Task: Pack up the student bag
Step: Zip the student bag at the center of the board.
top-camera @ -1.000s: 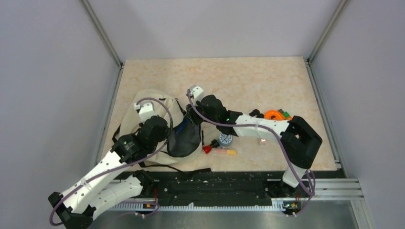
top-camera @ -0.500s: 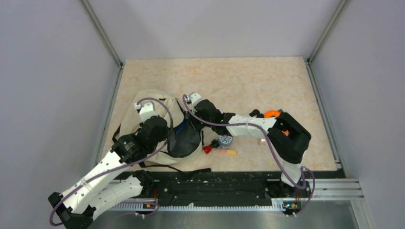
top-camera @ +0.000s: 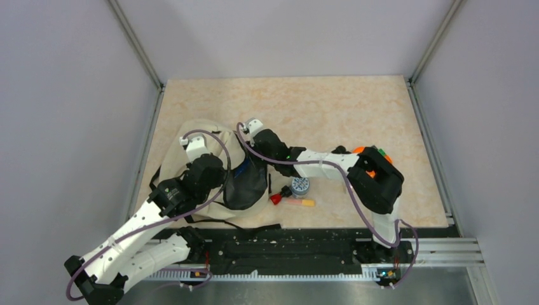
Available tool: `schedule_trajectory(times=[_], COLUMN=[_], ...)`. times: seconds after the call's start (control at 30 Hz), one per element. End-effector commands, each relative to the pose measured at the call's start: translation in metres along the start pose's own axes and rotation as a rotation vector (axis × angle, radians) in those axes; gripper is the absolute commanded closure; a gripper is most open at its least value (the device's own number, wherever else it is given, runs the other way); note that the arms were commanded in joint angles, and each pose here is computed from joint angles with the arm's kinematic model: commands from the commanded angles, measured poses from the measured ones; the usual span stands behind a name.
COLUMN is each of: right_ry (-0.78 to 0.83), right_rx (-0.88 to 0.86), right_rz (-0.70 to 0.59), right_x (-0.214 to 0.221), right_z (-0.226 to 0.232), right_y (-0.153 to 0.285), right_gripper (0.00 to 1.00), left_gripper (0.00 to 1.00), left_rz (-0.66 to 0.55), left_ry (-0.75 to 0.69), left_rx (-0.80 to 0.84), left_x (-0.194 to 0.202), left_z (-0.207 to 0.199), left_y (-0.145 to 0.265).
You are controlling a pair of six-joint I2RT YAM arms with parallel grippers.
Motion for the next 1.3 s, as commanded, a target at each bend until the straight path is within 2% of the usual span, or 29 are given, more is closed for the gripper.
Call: schedule_trajectory(times=[0.0,0.07,0.17,0.23,0.3,0.4,0.43,0.53,0.6,0.7,0.8,0.93,1.1,1.17,1.27], right_ry=[0.022,0.030,0.030,0.023,0.016,0.006,0.001,-0.022,-0.043,-0.079,-0.105,-0.124,-0.124,-0.122,-0.119], right_rx=[0.028,0.039,0.066,0.090,0.116,0.141,0.142,0.119,0.096,0.064,0.034,0.003,-0.023,-0.036,-0.036], right_rz=[-0.120,-0.127,-0.142,-0.158,-0.173,-0.194,-0.197,-0.197,-0.198,-0.189,-0.184,-0.171,-0.163,-0.160,-0.161], right_x=[-0.034,-0.036,-0.040,-0.043,-0.045,-0.048,-0.049,-0.051,-0.052,-0.052,-0.052,-0.049,-0.047,-0.046,-0.045], right_z=[0.005,0.004,0.001,-0.004,-0.008,-0.015,-0.017,-0.020,-0.021,-0.026,-0.029,-0.032,-0.031,-0.030,-0.031], right_y=[-0.010,-0.012,-0.011,-0.006,0.000,0.012,0.016,0.024,0.028,0.031,0.035,0.038,0.040,0.042,0.044], right_gripper=[0.66,0.72,0.98,1.00,1.00,1.00,1.00,1.00,1.00,1.00,1.00,1.00,1.00,1.00,1.00], left_gripper=[1.00,1.00,1.00,1.00,0.86,0.55,0.48,0.33,0.26,0.22,0.22,0.21,0.19,0.19,0.17], left_rz=[-0.031,-0.028,-0.022,-0.019,-0.024,-0.047,-0.051,-0.064,-0.068,-0.054,-0.025,-0.066,-0.049,-0.030,-0.007], left_ry=[0.016,0.014,0.006,-0.001,-0.008,-0.023,-0.035,-0.066,-0.096,-0.133,-0.112,-0.153,-0.193,-0.197,-0.199], left_rx=[0.024,0.028,0.041,0.064,0.093,0.142,0.156,0.149,0.119,0.062,0.055,-0.008,-0.067,-0.033,0.109], left_x=[-0.013,-0.012,-0.010,-0.010,-0.013,-0.023,-0.027,-0.041,-0.050,-0.060,-0.068,-0.083,-0.095,-0.097,-0.099], left_z=[-0.005,-0.006,-0.008,-0.012,-0.017,-0.027,-0.031,-0.038,-0.041,-0.037,-0.033,-0.031,-0.029,-0.036,-0.058], left_y=[0.005,0.004,0.003,0.002,0.003,0.006,0.007,0.005,0.000,-0.021,-0.047,-0.072,-0.103,-0.111,-0.104])
Point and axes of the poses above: each gripper's point midway between its finger pads, its own y axis back along the fingers, its own z axis along the line the jaws close on, x = y × z, the point moved 3 cm from there along y, back along the fingers, and after that the axes turned 6 degrees about -y, right-handed, at the moved point
